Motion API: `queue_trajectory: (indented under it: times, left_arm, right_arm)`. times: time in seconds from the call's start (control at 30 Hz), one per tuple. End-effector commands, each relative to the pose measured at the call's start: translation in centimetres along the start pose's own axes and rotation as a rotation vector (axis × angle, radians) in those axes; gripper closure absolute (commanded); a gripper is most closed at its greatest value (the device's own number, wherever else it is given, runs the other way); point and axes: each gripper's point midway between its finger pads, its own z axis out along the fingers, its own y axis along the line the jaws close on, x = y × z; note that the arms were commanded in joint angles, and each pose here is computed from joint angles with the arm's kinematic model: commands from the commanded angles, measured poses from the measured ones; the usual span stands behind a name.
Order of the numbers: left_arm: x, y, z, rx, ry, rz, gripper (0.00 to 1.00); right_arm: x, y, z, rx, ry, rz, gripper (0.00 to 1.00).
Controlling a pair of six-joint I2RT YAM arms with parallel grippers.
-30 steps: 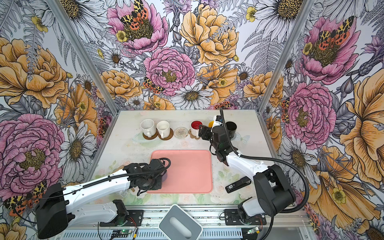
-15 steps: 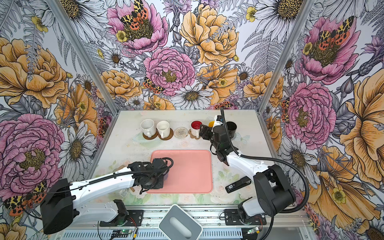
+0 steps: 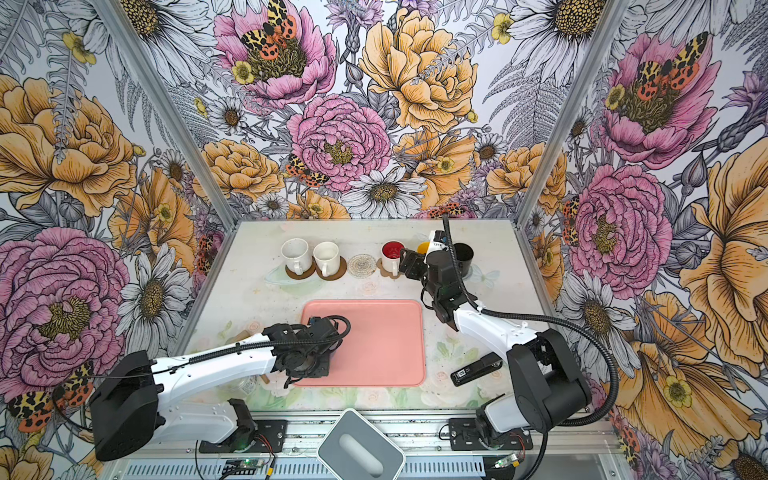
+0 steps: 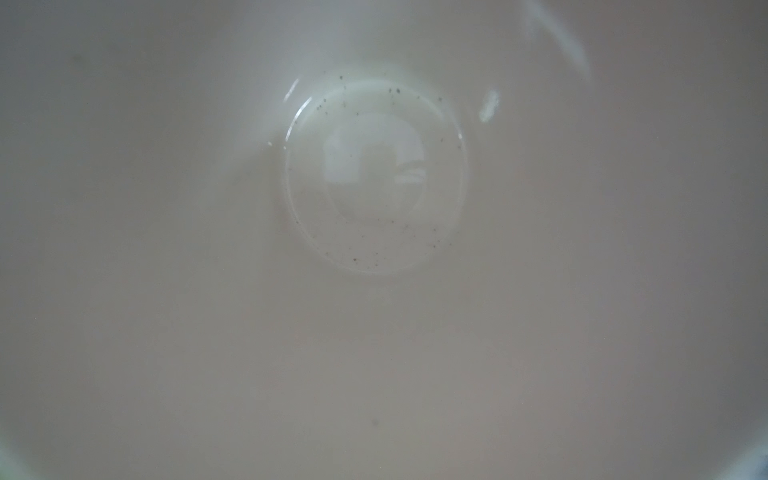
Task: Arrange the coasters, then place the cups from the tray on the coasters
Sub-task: 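Grip the lavender mug's rim from inside with the left gripper and lift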
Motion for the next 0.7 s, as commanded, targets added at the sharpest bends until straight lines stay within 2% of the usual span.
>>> queue_trajectory:
  times: [0.0, 0.27, 0.47, 0.67]
  left_arm:
    - [-0.2, -0.3, 0.5, -0.001, -0.017, -0.007, 0.85]
    - [-0.1, -0.5, 0.7, -0.01, -0.012, -0.003, 0.74]
    - [-0.2, -0.5, 0.6, -0.009, -0.023, -0.005, 0.59]
    - [-1.1, -0.3, -0.1, -0.015, -0.084, -0.023, 0.58]
  right_arm:
    - [-0.4, 0.2, 0.5, -0.013, -0.003, 0.011, 0.19]
    - [-0.3, 0.2, 0.6, -0.015, 0.002, 0.014, 0.19]
    - [-0.2, 0.2, 0.7, -0.016, 0.007, 0.019, 0.19]
    - [-0.1, 0.2, 1.0, -0.019, 0.014, 0.024, 0.19]
